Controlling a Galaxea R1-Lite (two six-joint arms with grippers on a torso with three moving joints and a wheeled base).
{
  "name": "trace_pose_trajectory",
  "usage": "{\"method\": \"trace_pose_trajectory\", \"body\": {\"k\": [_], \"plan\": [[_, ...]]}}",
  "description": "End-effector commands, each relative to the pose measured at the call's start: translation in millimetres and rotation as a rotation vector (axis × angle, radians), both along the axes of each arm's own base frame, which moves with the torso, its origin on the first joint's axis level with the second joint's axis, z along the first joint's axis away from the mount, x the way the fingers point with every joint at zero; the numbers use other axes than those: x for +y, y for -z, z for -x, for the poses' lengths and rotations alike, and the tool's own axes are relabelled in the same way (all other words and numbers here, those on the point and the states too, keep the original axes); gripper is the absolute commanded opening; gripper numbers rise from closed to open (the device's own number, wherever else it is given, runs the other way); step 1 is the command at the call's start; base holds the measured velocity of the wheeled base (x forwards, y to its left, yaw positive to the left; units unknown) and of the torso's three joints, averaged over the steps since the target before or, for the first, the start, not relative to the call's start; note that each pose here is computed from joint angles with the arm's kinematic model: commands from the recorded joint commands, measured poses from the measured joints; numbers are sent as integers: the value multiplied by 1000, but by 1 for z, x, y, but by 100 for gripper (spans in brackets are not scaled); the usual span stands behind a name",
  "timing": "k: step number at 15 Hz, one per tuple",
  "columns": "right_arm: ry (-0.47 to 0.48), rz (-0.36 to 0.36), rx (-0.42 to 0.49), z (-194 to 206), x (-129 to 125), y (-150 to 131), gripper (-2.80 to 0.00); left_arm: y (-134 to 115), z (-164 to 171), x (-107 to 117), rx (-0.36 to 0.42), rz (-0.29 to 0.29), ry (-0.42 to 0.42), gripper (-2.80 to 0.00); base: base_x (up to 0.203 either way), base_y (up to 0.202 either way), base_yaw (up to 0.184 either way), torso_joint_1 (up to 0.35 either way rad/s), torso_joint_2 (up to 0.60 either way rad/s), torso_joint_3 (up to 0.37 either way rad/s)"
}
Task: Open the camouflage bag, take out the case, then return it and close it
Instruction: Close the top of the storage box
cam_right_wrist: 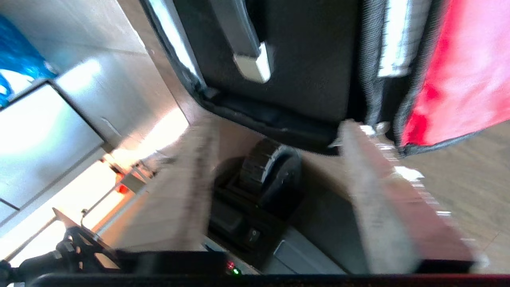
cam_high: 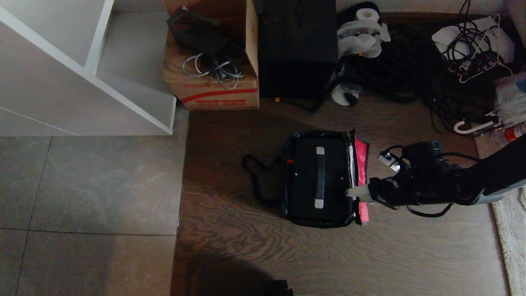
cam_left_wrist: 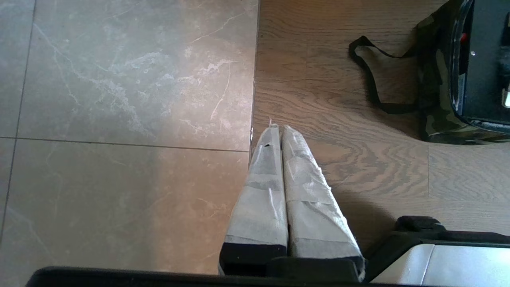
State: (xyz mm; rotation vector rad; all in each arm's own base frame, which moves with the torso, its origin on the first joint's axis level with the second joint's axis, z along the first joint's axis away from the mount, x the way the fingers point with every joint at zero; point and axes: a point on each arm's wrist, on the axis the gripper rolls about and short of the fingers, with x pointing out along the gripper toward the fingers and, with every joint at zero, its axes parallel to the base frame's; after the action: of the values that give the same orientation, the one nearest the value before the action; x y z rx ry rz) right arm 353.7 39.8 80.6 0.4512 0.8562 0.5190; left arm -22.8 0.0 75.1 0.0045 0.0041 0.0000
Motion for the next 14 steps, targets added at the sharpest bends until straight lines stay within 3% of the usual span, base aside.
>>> {"method": "trace_pose_trajectory", "body": {"k": [1, 5, 8, 11, 14], "plan": [[-3, 22, 35, 1, 9, 7, -280, 0, 0, 0, 0, 0, 0, -280, 0, 0, 0, 0, 0, 0], [-29, 34, 65, 4, 17, 16, -280, 0, 0, 0, -1, 0, 0, -280, 0, 0, 0, 0, 0, 0], [25, 126, 71, -2, 20, 30, -280, 0, 0, 0, 1, 0, 0, -280, 0, 0, 0, 0, 0, 0], [61, 266, 42, -15, 21, 47, -280, 0, 0, 0, 0, 0, 0, -280, 0, 0, 0, 0, 0, 0], [63, 278, 30, -22, 22, 54, -280, 0, 0, 0, 1, 0, 0, -280, 0, 0, 0, 0, 0, 0]]}}
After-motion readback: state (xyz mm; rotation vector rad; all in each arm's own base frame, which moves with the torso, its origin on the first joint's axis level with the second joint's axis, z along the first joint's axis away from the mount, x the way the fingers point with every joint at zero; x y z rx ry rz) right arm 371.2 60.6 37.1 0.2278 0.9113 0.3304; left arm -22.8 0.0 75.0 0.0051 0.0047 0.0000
